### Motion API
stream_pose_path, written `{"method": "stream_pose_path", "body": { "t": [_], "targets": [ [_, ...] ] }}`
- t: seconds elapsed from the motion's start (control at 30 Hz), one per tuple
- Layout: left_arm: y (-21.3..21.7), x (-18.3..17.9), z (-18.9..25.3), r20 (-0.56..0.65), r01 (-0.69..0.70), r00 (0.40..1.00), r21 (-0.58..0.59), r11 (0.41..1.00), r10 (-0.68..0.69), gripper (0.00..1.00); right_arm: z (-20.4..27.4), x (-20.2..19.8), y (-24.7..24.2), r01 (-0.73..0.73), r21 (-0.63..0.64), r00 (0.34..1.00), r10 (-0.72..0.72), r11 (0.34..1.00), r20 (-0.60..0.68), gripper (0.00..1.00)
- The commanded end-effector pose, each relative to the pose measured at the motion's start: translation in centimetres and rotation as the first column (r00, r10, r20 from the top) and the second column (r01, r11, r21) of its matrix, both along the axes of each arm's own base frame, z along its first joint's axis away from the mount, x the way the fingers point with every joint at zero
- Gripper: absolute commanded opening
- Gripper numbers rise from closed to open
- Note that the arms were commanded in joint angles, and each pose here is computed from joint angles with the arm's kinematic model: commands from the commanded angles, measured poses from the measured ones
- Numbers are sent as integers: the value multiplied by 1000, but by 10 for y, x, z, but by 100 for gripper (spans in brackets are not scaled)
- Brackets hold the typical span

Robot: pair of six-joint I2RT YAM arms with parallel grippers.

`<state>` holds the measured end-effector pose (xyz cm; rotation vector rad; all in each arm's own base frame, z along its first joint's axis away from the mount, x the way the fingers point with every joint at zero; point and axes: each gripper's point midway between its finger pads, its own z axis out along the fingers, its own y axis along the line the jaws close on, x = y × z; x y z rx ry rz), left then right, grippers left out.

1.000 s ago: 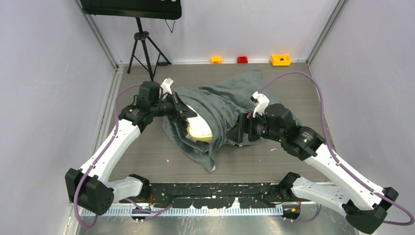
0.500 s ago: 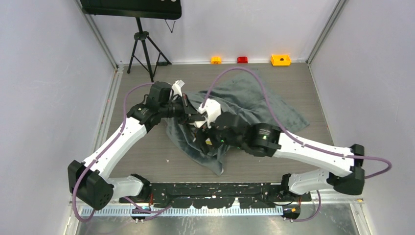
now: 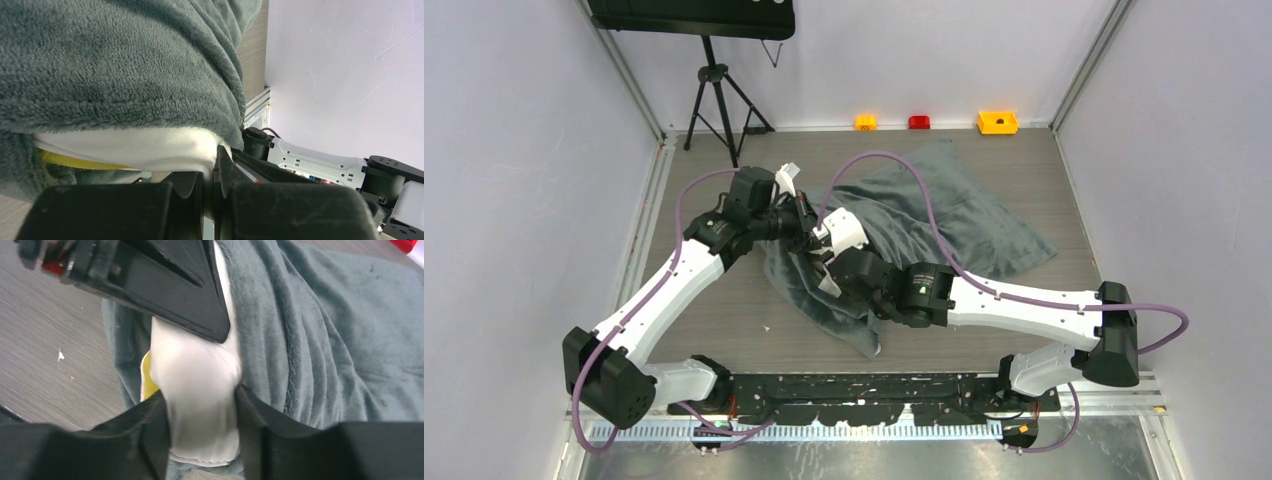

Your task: Remove the pillowcase from the pillow

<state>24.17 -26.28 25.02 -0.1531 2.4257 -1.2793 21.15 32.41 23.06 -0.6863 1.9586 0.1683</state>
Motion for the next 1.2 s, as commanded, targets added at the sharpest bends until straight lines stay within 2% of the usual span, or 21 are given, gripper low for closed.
{"method": "stream_pose_path", "body": {
  "t": [0.0,0.07,0.1,0.17,0.27,0.33,0.37,0.47,0.67,0.73,0.83,0.87,1.03,1.17],
  "targets": [
    [-8,-3,60,166,53,986,-110,992,-34,0,6,17,-18,131,23,989,-132,991,72,38],
    [-8,-2,61,169,53,985,-112,992,-33,0,5,14,-17,123,36,990,-125,992,61,6],
    [-8,-2,61,170,50,985,-110,993,-31,0,5,13,-16,117,43,992,-119,992,52,1],
    [-3,0,57,173,30,985,-80,996,-16,8,6,10,-16,110,66,993,-113,992,36,0],
    [18,6,38,168,-66,984,55,996,56,36,12,6,-20,116,119,993,-119,986,18,0],
    [36,8,26,177,-138,978,143,980,112,50,18,4,-23,122,162,992,-124,979,3,0],
    [44,9,21,189,-168,973,171,971,135,62,20,3,-24,122,182,992,-123,976,-5,0],
    [60,12,6,211,-237,959,220,946,191,77,31,1,-26,130,244,992,-128,961,-24,0],
    [73,24,-26,176,-282,954,251,926,243,84,49,-5,-26,101,315,995,-92,944,-43,0],
    [74,30,-39,133,-295,953,206,933,272,91,50,-7,-28,96,319,995,-86,943,-43,0],
    [78,40,-59,32,-343,939,94,934,342,91,50,-4,-38,124,319,992,-116,940,-43,0],
    [82,40,-66,23,-359,933,97,928,358,90,51,-3,-41,134,322,991,-127,937,-44,0],
    [122,44,-93,75,-441,896,254,861,437,88,57,-2,-59,164,346,986,-158,924,-45,0],
    [149,50,-113,78,-461,883,319,828,462,87,63,-1,-75,183,365,983,-178,913,-50,0]
  ]
}}
